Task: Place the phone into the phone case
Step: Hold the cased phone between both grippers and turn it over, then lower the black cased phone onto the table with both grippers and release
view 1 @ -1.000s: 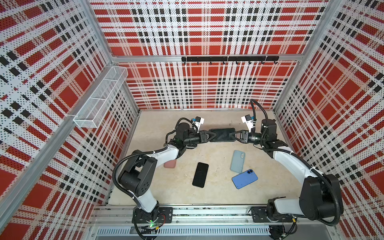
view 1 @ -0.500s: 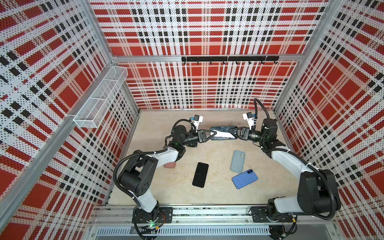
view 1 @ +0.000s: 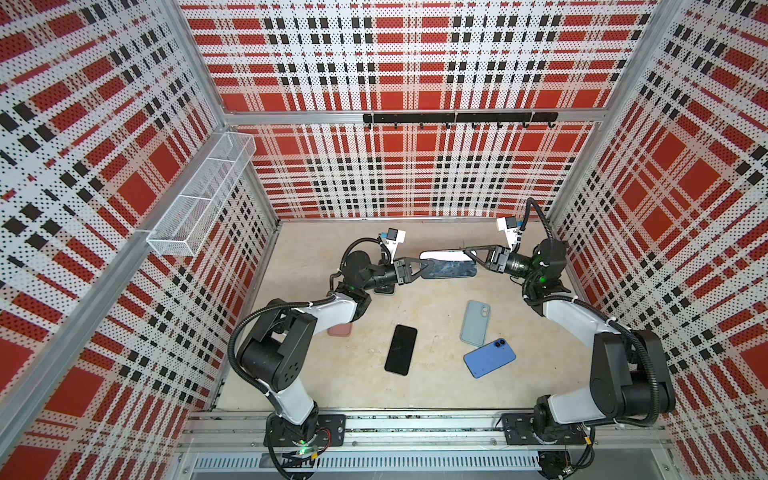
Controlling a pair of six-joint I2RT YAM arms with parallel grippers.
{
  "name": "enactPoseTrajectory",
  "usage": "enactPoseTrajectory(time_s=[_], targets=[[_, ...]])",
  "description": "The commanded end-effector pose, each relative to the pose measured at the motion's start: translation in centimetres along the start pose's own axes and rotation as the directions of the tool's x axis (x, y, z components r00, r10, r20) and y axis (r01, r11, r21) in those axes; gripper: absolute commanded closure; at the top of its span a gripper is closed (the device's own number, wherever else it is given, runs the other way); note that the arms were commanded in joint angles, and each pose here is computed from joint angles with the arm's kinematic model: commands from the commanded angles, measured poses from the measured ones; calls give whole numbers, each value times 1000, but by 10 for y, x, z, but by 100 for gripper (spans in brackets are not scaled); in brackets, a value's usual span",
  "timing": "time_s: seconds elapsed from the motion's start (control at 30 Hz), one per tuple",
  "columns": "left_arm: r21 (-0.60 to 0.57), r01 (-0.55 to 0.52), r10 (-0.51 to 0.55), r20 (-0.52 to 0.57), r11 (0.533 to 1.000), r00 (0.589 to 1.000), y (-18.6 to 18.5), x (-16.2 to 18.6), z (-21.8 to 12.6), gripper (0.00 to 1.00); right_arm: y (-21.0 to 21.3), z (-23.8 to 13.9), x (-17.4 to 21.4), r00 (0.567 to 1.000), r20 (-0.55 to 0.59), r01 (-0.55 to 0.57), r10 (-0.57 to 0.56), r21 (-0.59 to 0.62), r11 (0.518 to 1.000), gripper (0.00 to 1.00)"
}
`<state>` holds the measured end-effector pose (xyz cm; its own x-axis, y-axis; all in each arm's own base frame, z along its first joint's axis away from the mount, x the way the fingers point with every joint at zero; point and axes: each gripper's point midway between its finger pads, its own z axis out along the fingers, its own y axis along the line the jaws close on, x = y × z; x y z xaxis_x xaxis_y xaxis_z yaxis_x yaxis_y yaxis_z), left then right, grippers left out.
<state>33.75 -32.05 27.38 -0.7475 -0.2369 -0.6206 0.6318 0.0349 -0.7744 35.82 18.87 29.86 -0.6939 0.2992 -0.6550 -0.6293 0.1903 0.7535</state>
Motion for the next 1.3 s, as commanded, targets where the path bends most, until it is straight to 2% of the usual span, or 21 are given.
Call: enactPoseTrajectory(time_s=[0.0, 0.33, 0.47, 0.57, 0.63, 0.67, 0.77, 1.03, 1.27], targets=[[-16, 31, -31, 22, 999, 999, 9, -10, -1, 100, 21, 0, -11, 994, 14, 110, -109, -65, 992, 69], [-15, 39, -38, 21, 999, 999, 8, -13, -4, 100, 6, -3, -14, 991, 41, 130, -130, 3, 992, 97], [-9, 30, -30, 30, 1000, 999, 4, -17, -4, 100, 2, -3, -16, 989, 39, 143, -145, 48, 989, 100], [2, 21, -21, 46, 1000, 999, 0, -22, -3, 100, 2, -4, -17, 988, 34, 148, -151, 66, 987, 89], [10, 13, -14, 60, 1000, 998, -4, -27, -3, 100, 2, -4, -18, 989, 32, 141, -144, 80, 987, 69], [13, 9, -10, 67, 1000, 998, -6, -30, -3, 100, 2, -5, -17, 990, 27, 138, -140, 84, 987, 63], [30, -6, 3, 80, 1000, 997, -14, -38, -2, 100, 3, -6, -11, 992, 6, 125, -126, 85, 989, 53], [55, -40, 35, 85, 998, 996, -29, -53, 0, 100, -8, -12, 17, 996, -56, 79, -73, 115, 990, 48], [59, -34, 30, 76, 998, 997, -29, -53, 3, 100, -6, -10, 16, 997, -41, 68, -66, 62, 996, 53]])
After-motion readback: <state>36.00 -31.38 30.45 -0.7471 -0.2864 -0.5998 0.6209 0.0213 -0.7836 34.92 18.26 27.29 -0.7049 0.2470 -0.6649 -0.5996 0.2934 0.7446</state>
